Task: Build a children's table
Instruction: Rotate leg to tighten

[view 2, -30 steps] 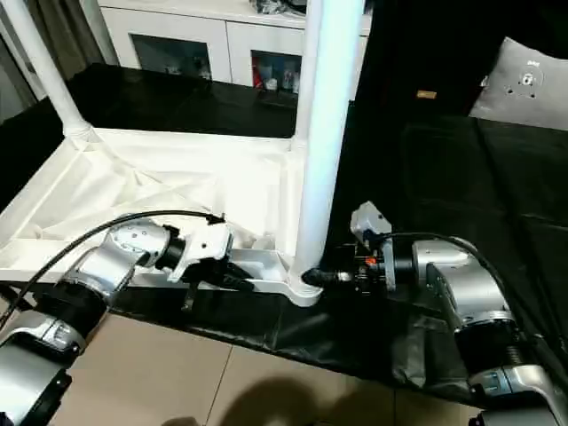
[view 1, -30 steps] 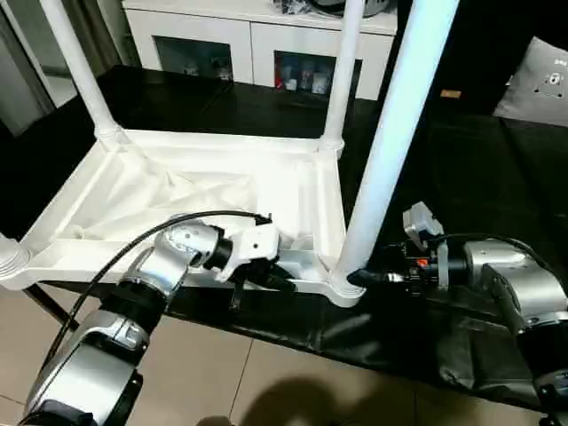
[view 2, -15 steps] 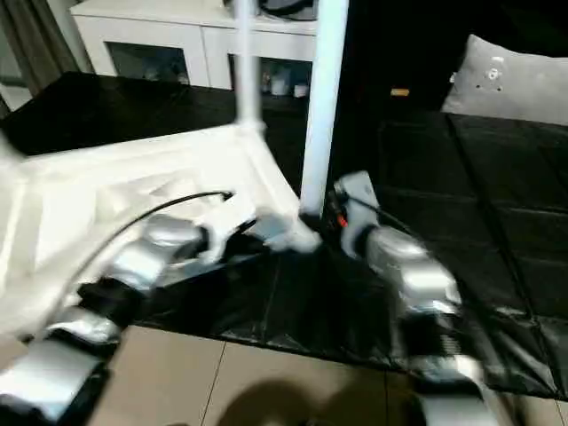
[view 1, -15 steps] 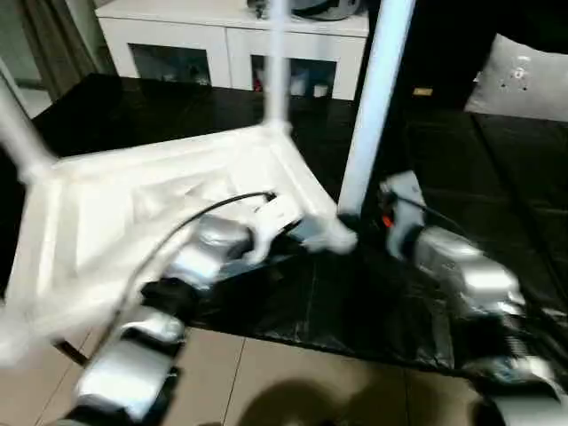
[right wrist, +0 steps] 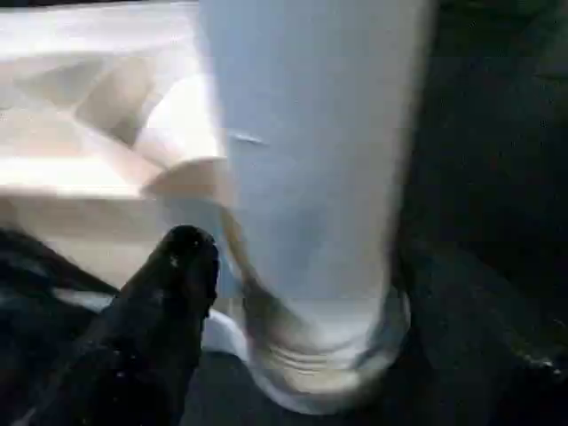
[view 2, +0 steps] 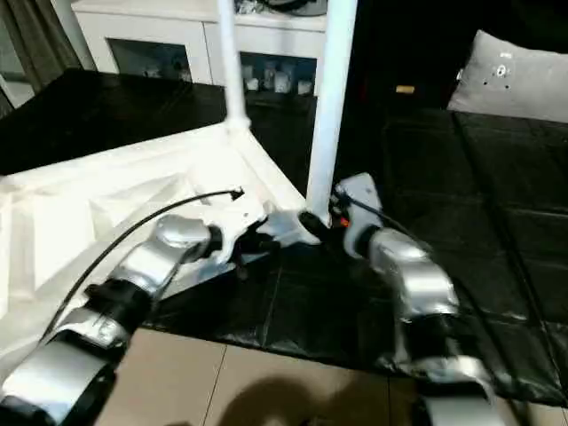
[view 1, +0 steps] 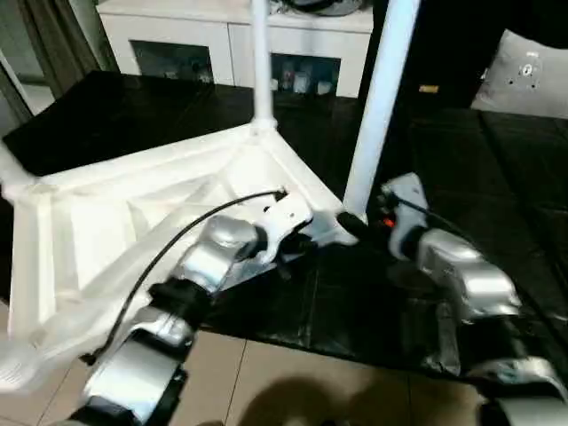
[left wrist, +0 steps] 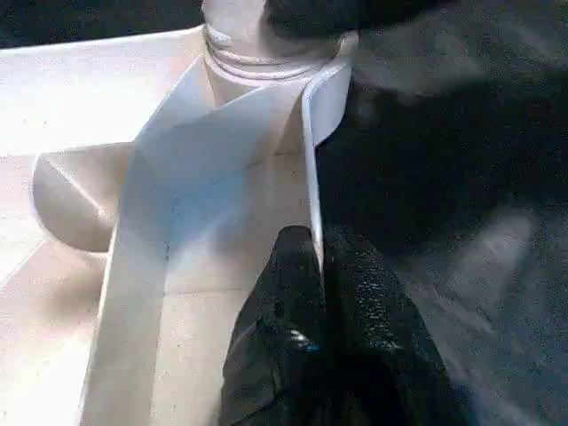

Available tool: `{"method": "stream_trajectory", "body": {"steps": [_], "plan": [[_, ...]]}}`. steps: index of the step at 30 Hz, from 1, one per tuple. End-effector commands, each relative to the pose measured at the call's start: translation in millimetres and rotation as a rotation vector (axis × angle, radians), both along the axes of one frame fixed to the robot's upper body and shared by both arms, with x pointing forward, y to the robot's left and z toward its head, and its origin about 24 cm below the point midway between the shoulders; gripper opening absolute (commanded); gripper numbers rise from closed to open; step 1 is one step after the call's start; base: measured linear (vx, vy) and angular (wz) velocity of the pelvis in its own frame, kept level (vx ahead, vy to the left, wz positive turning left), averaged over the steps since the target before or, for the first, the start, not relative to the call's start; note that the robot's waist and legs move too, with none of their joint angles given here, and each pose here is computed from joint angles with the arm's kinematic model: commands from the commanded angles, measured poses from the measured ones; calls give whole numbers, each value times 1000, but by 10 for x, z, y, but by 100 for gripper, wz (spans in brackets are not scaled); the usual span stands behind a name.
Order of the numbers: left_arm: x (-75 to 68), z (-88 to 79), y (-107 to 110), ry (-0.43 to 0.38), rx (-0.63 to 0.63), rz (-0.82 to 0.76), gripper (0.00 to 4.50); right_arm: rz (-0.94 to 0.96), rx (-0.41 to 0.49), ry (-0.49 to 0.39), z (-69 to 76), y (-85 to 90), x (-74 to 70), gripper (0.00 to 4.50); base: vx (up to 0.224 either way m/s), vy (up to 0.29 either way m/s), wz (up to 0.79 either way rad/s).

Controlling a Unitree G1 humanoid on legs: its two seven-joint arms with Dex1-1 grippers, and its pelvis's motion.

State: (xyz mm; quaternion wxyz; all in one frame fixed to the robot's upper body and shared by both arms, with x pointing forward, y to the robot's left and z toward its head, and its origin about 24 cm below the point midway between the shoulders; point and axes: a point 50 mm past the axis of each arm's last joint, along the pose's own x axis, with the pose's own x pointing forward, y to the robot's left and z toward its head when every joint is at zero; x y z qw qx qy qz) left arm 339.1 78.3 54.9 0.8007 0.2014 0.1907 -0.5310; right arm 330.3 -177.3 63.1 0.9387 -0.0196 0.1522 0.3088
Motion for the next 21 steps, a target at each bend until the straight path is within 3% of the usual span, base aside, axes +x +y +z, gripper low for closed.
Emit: {"method": "stream_trajectory", "body": {"steps": [1,4,5,10,15,21], "plan": [[-35,-4,78,-18,37,-84,0,44,-6,-54,116,-82,5,387,0,0,0],[-61,8,156,-16,53,-154,0,138,-16,-70,178,-134,-35,420,0,0,0],[-87,32,214,-17,59,-225,0,248,-54,-73,219,-160,-93,420,0,0,0],[-144,58,319,-1,94,-366,0,446,-140,-49,250,-200,-176,420,0,0,0],[-187,63,359,16,119,-464,0,603,-108,18,267,-200,-250,420,0,0,0],[-240,66,348,39,119,-547,0,686,-54,55,274,-139,-289,348,0,0,0]]}}
